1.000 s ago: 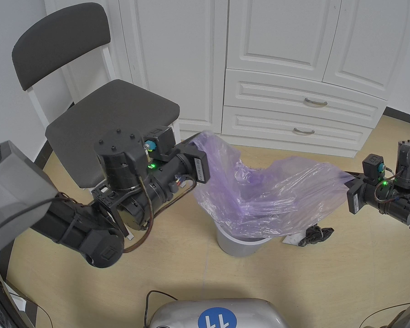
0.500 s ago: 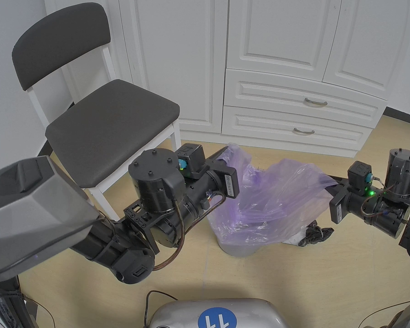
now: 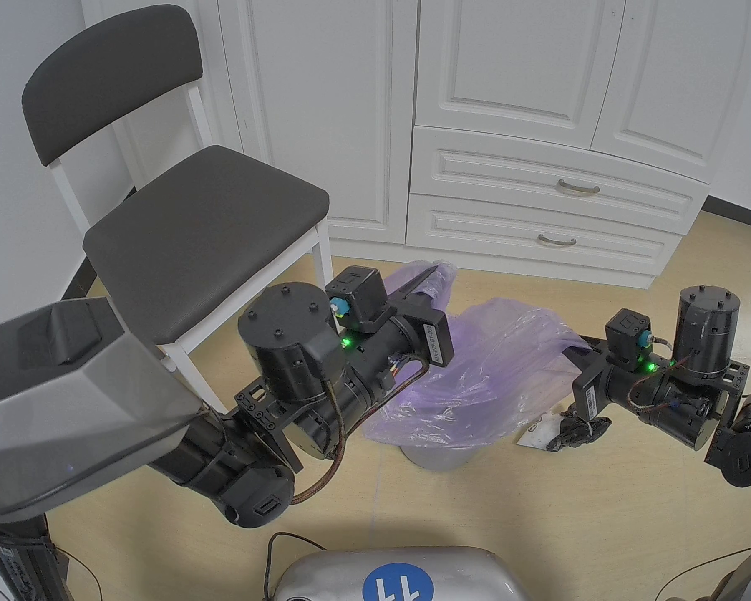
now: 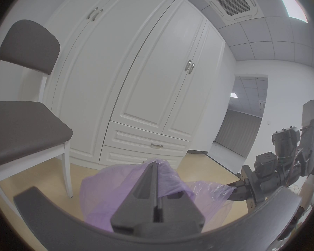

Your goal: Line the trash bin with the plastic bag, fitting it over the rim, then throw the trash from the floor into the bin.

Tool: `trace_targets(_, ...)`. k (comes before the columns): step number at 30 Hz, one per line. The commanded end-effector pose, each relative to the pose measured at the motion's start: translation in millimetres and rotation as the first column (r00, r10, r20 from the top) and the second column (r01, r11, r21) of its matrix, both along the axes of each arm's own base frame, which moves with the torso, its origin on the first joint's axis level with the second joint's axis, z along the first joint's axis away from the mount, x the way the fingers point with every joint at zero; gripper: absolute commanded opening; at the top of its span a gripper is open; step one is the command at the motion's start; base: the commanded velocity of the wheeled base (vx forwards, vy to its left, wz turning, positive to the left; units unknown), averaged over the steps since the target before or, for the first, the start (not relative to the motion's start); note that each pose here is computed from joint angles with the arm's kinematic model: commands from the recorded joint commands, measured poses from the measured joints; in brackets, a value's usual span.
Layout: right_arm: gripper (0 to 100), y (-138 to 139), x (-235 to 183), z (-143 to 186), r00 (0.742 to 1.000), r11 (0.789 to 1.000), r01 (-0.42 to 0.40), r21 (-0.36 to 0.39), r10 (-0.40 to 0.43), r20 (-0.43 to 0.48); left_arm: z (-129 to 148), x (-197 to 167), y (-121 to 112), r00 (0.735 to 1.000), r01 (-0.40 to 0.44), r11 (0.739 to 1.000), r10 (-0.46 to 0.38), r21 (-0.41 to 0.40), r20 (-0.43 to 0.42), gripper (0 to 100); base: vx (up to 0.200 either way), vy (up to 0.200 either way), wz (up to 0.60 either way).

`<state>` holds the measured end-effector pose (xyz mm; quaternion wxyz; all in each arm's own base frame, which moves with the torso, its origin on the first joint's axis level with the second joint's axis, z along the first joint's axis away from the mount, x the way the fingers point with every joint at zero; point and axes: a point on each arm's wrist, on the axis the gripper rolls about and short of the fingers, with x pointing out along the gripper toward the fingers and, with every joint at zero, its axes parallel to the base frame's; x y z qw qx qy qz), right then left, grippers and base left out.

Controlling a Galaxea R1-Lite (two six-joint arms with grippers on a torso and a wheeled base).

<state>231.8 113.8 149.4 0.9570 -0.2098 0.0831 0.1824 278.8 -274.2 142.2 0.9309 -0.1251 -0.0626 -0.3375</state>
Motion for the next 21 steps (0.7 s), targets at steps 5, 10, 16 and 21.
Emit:
trace_targets(5, 0, 6, 7, -5, 1.000, 1.000, 0.003, 0.014, -0.003, -0.021, -5, 12, -12, 0.998, -0.009, 1.000, 0.009, -0.005, -0.070, 0, 0.000, 0.000, 0.00)
trace_targets(10, 0, 8, 9, -5, 1.000, 1.000, 0.001, 0.018, -0.001, -0.024, -4, 10, -23, 0.987, 0.020, 0.999, -0.027, -0.044, -0.157, 0, 0.000, 0.000, 0.00)
trace_targets(16, 0, 24, 16, -15, 0.997, 0.997, -0.017, 0.071, 0.022, -0.074, -6, 9, -43, 0.963, -0.016, 0.997, -0.006, -0.081, -0.270, 0, 0.000, 0.000, 0.00)
trace_targets(21, 0, 26, 23, -20, 0.996, 0.997, -0.010, 0.071, 0.017, -0.090, -19, 12, -48, 0.956, -0.025, 0.998, 0.007, -0.058, -0.294, 0, 0.000, 0.000, 0.00)
